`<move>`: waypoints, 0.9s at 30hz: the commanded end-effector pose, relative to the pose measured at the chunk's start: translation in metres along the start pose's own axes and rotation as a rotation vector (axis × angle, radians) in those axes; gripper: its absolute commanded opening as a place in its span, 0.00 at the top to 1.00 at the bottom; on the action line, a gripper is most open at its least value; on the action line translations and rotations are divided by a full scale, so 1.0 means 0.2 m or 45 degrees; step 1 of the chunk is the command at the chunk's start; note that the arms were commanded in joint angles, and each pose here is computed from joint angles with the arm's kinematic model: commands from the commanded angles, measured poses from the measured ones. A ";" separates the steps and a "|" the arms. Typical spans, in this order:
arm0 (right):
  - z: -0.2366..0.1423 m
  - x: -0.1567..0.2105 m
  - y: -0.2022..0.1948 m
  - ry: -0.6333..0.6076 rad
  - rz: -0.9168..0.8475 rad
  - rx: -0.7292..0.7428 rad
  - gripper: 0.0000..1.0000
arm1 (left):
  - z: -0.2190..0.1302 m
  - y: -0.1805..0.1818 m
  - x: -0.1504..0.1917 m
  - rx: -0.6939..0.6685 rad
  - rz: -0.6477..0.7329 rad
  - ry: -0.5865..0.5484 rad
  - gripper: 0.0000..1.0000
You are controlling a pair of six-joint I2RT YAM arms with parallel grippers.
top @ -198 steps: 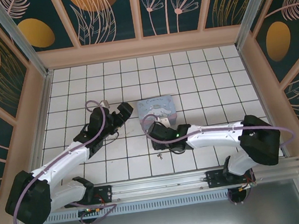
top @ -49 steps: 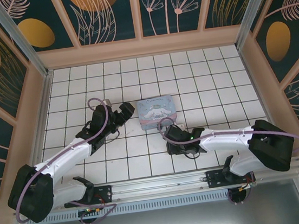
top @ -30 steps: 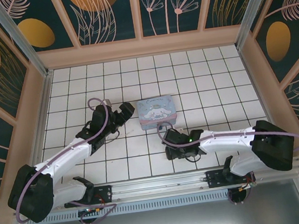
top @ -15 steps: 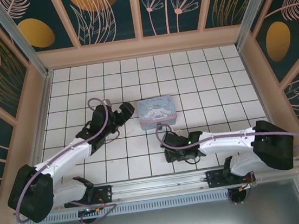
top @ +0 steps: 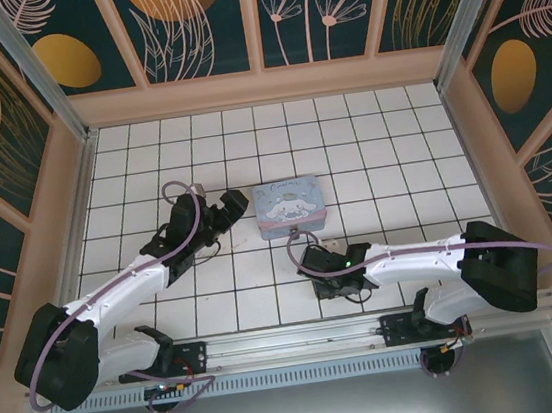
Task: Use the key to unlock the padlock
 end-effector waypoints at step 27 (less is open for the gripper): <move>0.06 0.05 0.00 0.052 0.100 -0.212 1.00 | 0.02 -0.01 0.00 0.024 -0.002 0.018 0.01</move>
Point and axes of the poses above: each hand's point on the last joint's axis, 136 mm out from that joint toward the fingers, its own z axis out along the fingers, its own y axis along the line the jaws close on, x = y × z, the point moved 4 cm from there along -z, back along the fingers, and after that the axes turned 1 degree about -z, right-handed, at the moved point
